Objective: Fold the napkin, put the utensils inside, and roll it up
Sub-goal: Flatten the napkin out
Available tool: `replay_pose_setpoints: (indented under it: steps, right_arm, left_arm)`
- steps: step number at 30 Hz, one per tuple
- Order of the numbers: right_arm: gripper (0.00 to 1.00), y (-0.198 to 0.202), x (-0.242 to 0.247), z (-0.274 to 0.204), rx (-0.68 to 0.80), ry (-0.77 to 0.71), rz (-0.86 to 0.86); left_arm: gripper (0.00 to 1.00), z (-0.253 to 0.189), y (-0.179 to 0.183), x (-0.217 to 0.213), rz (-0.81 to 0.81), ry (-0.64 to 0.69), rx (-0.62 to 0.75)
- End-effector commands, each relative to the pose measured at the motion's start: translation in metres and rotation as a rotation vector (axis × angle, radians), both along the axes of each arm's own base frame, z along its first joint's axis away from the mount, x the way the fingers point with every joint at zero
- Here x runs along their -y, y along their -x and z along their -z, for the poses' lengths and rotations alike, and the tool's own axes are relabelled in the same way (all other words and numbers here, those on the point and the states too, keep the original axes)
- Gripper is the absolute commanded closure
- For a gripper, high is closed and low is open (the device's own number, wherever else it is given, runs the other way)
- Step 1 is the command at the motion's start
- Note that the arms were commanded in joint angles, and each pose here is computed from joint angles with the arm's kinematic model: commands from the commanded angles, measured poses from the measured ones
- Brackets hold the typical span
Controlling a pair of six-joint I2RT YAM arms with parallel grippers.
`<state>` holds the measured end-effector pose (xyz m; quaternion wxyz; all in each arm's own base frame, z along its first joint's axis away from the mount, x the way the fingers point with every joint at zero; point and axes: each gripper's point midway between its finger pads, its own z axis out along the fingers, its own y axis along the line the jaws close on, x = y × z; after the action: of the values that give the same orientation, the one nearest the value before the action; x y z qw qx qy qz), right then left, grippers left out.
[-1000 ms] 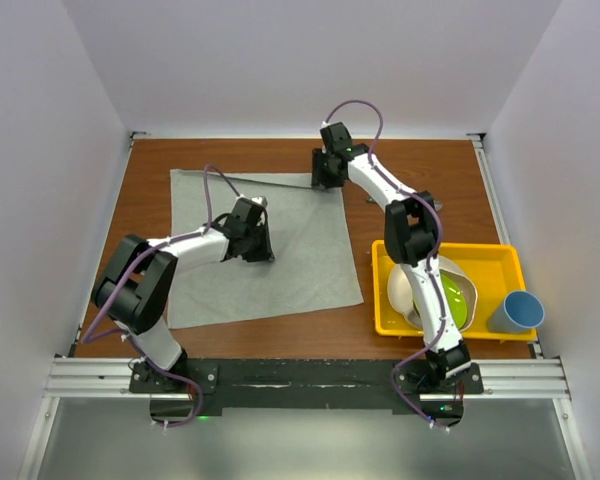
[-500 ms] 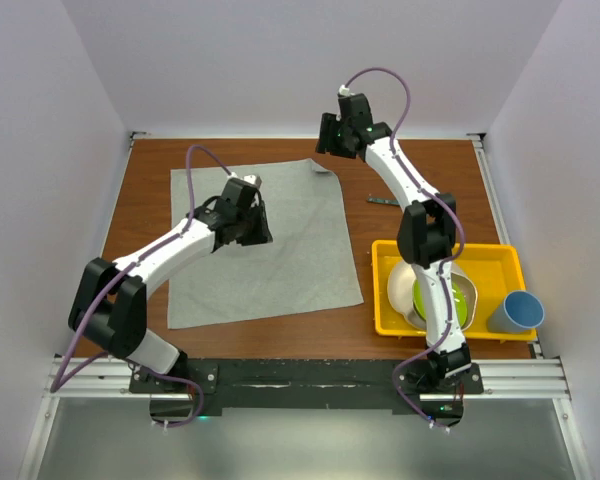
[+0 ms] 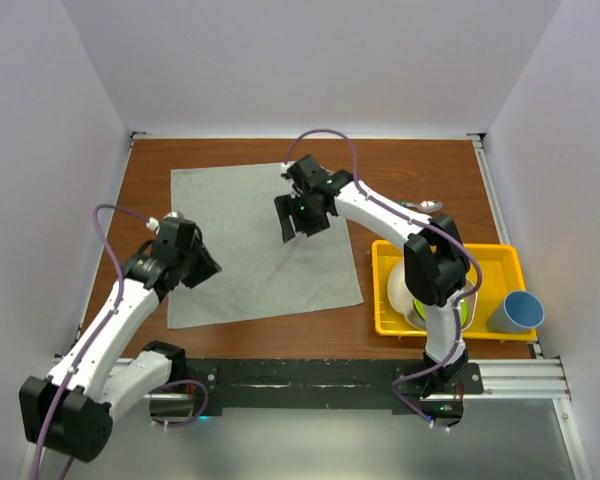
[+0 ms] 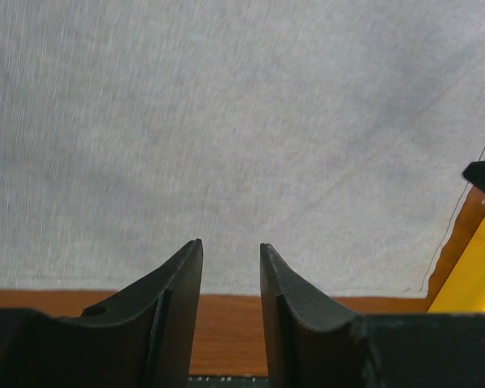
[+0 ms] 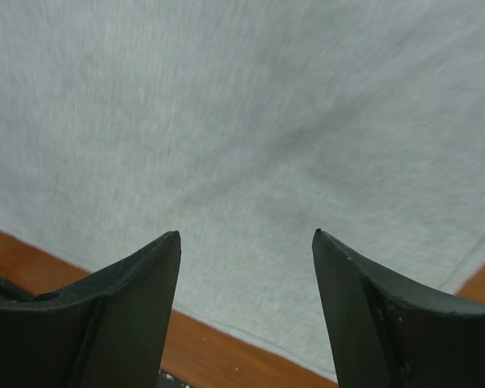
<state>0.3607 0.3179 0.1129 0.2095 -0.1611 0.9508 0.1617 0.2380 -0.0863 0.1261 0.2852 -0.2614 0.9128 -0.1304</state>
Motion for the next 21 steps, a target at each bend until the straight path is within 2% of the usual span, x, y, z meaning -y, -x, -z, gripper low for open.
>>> replay_pose_setpoints:
  steps: [1,6,8,10,13,15,17,21]
  right_arm:
    - [0.32,-0.025,0.006,-0.007,0.059,-0.110,0.096]
    - [0.33,-0.075,-0.001,-0.001,0.136,-0.139,0.128]
    - [0.35,-0.097,0.001,0.010,0.141,-0.164,0.162]
    - [0.37,-0.120,0.005,0.005,0.152,-0.205,0.187]
    - [0.49,-0.149,0.013,0.018,0.149,-0.224,0.220]
    - [0.64,-0.163,0.015,0.026,0.158,-0.242,0.228]
    - [0.72,-0.175,0.017,0.027,0.182,-0.253,0.227]
    - [0.71,-0.194,0.021,0.038,0.215,-0.239,0.231]
  left_arm:
    - [0.60,0.015,0.038,0.005,-0.028,0.089,-0.077]
    - [0.59,0.000,0.046,0.016,0.024,0.164,-0.040]
    - [0.55,-0.007,0.050,0.017,0.032,0.172,-0.042]
    - [0.45,-0.012,0.052,0.019,0.045,0.183,-0.033]
    - [0.38,-0.022,0.050,0.024,0.059,0.215,-0.007]
    - [0.37,-0.026,0.049,0.027,0.062,0.229,-0.001]
    - [0.37,-0.034,0.047,0.030,0.072,0.244,0.012]
    - [0.37,-0.043,0.045,0.028,0.087,0.224,0.015]
